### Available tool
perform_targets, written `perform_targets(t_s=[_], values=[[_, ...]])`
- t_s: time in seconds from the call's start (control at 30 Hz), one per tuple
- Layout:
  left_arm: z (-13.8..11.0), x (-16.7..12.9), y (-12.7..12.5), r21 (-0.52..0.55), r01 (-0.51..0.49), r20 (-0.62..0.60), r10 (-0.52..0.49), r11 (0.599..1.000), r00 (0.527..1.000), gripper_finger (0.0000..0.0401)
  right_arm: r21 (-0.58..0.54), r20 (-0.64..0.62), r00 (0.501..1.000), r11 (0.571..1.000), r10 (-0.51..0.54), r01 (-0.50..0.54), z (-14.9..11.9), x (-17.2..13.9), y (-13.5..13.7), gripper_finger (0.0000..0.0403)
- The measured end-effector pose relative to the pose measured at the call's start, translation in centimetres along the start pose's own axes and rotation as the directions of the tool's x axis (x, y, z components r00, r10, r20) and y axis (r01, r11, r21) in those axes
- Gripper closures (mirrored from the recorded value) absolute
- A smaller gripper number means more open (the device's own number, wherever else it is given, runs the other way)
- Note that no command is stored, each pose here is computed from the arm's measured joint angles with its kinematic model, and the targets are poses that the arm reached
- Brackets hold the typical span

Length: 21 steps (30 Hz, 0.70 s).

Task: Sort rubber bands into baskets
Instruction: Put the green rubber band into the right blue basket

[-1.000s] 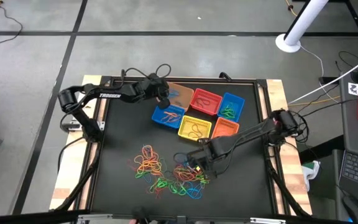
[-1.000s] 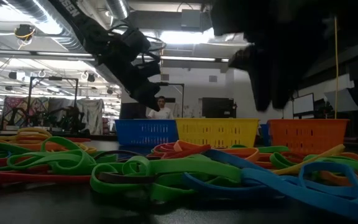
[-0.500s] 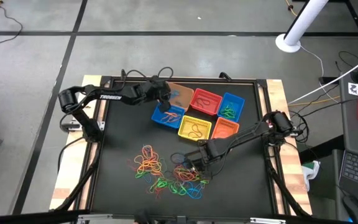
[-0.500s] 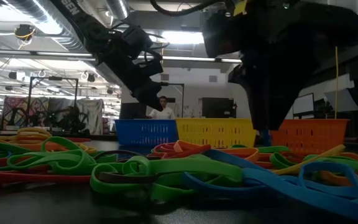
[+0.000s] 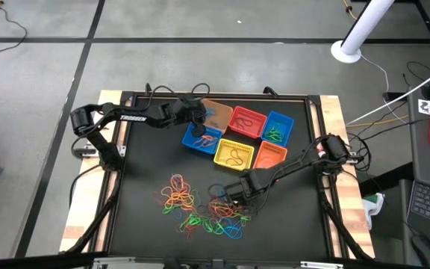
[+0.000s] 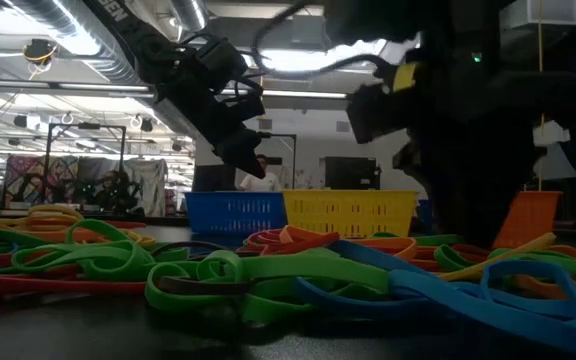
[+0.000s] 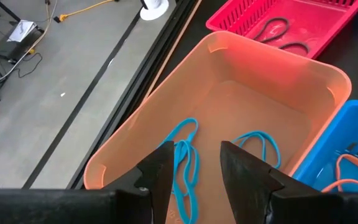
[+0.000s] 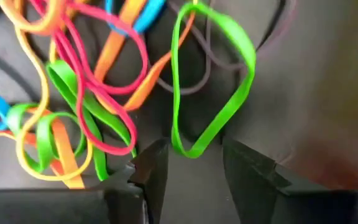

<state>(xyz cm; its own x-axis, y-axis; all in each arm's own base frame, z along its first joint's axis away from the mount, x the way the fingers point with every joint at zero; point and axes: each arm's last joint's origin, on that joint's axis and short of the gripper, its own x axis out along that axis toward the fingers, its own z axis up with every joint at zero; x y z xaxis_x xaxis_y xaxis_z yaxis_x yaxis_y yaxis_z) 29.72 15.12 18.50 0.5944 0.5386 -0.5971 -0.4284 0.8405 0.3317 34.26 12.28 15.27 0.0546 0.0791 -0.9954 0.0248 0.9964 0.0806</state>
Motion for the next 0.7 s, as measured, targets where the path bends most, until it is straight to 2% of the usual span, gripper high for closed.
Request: perform_targets(t_s=[0.23, 0.4, 0.6, 0.7], values=[[0.00, 0.00, 0.00, -0.002, 0.000, 0.000, 0.000, 1.000, 1.000, 0.0272, 0.001, 0.008, 1.000, 1.000, -0.017, 0.016, -0.10, 0.30, -0.11, 0.0265], [0.00, 0.00, 0.00, -0.003, 0.000, 0.000, 0.000, 1.000, 1.000, 0.0272, 0.000, 0.023, 1.000, 1.000, -0.012, 0.012, 0.04, 0.30, -0.05, 0.0314], [0.00, -0.01, 0.00, -0.003, 0.000, 0.000, 0.000, 1.000, 1.000, 0.0272, -0.005, 0.019, 1.000, 1.000, -0.014, 0.014, 0.01, 0.29, -0.06, 0.0389], [-0.02, 0.00, 0.00, -0.003, 0.000, -0.001, 0.000, 1.000, 1.000, 0.0272, -0.011, 0.003, 1.000, 1.000, -0.029, 0.029, -0.23, 0.05, -0.20, 0.0391]])
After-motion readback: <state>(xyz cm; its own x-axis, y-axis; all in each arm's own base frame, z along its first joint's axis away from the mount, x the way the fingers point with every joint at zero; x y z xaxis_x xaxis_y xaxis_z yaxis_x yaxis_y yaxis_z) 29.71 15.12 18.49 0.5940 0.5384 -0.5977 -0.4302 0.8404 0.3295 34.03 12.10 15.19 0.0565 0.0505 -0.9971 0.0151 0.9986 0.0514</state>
